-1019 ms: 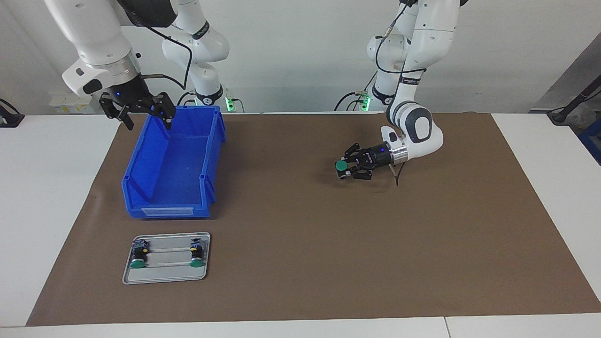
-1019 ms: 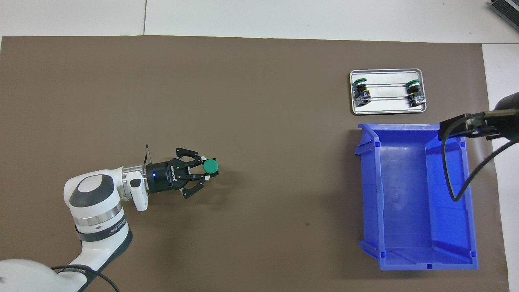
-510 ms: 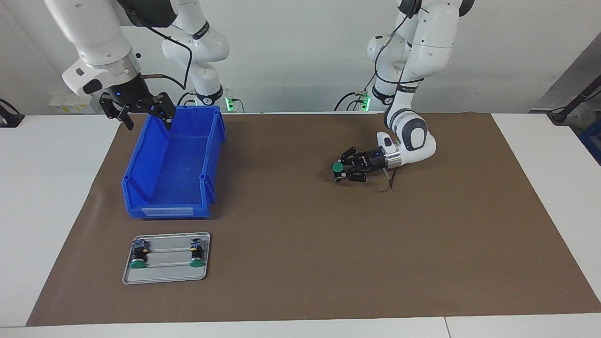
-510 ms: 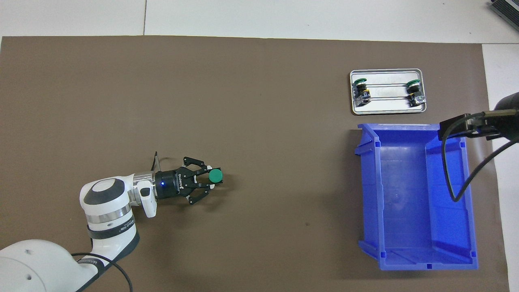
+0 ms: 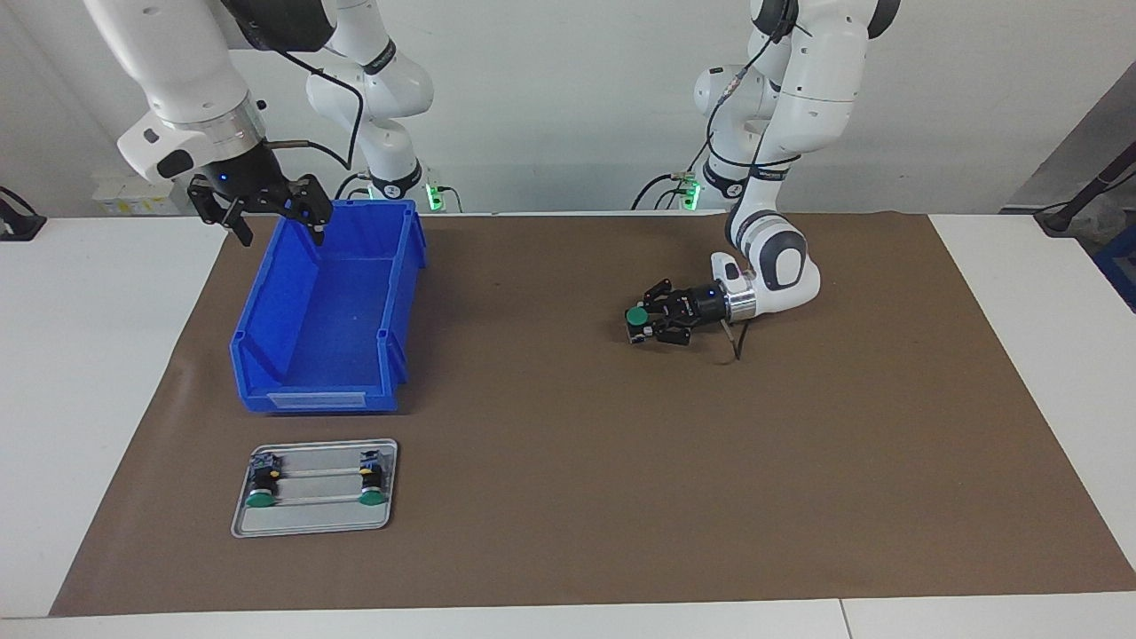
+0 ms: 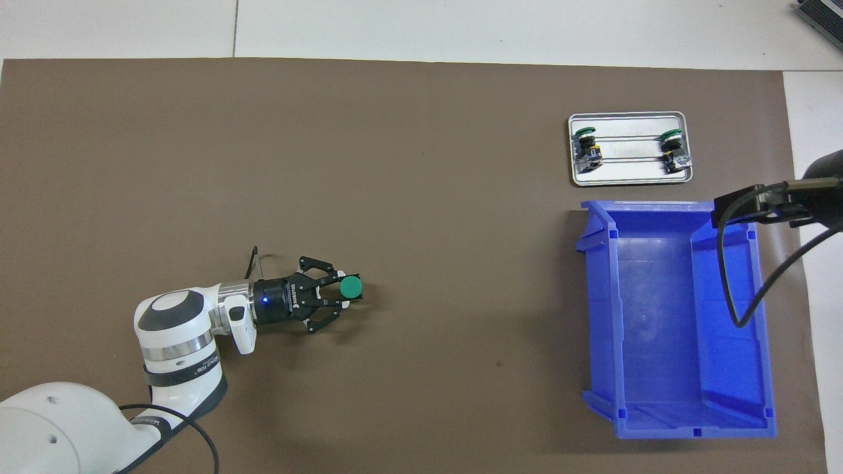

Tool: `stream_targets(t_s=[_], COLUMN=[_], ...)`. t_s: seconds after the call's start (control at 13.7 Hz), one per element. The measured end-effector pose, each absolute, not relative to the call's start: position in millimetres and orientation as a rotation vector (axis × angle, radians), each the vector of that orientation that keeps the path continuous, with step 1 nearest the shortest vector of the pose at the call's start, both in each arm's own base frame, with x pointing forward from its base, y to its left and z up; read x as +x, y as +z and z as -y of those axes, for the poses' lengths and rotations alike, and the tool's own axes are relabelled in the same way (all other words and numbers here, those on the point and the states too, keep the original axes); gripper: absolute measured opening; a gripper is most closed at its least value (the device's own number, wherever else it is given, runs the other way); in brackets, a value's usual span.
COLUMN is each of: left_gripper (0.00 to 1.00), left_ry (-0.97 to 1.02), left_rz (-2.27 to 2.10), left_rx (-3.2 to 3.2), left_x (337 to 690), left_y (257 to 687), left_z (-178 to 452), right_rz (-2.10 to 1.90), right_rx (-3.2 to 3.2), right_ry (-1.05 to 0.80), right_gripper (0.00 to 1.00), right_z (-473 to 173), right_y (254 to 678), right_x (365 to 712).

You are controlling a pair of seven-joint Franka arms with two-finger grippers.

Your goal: Place and press button with both arms

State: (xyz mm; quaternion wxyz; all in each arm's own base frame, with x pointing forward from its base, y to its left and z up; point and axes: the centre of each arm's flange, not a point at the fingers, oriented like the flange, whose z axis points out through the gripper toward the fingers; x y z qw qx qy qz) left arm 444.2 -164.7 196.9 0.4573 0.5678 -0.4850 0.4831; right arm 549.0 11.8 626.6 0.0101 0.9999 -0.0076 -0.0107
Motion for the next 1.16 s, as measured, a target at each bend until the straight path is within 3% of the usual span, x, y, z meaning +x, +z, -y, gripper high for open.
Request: stream_targets(t_s=[0.07, 0.36, 0.44, 0.66, 1.16], left_gripper=[0.40, 0.87, 0.95, 1.00, 0.99], left_ry=[1.195, 1.198, 1.197, 1.192, 1.167], left_rz=[1.193, 1.190, 1.189, 1.186, 1.182], left_rx=[1.402, 1.407, 1.407, 1.409, 1.425], left_x=[445.0, 445.5, 445.0, 443.0, 425.7], left_y=[196.9, 196.6, 196.2, 194.5, 182.5], left_z=[162.4, 159.9, 159.8, 159.8, 157.1], right_rz=[0.024, 0.024, 0.024, 0.024, 0.024], right_rx=[3.121, 3.121, 3.121, 3.121, 3.121], right_ry=[-0.033, -0.033, -0.033, -0.033, -0.033], right_gripper=[1.00, 1.00, 1.00, 1.00, 1.00], right_z=[-11.8, -11.8, -11.8, -11.8, -11.8], right_y=[626.6, 626.6, 626.6, 626.6, 626.6], right_x=[549.0, 549.0, 549.0, 549.0, 549.0])
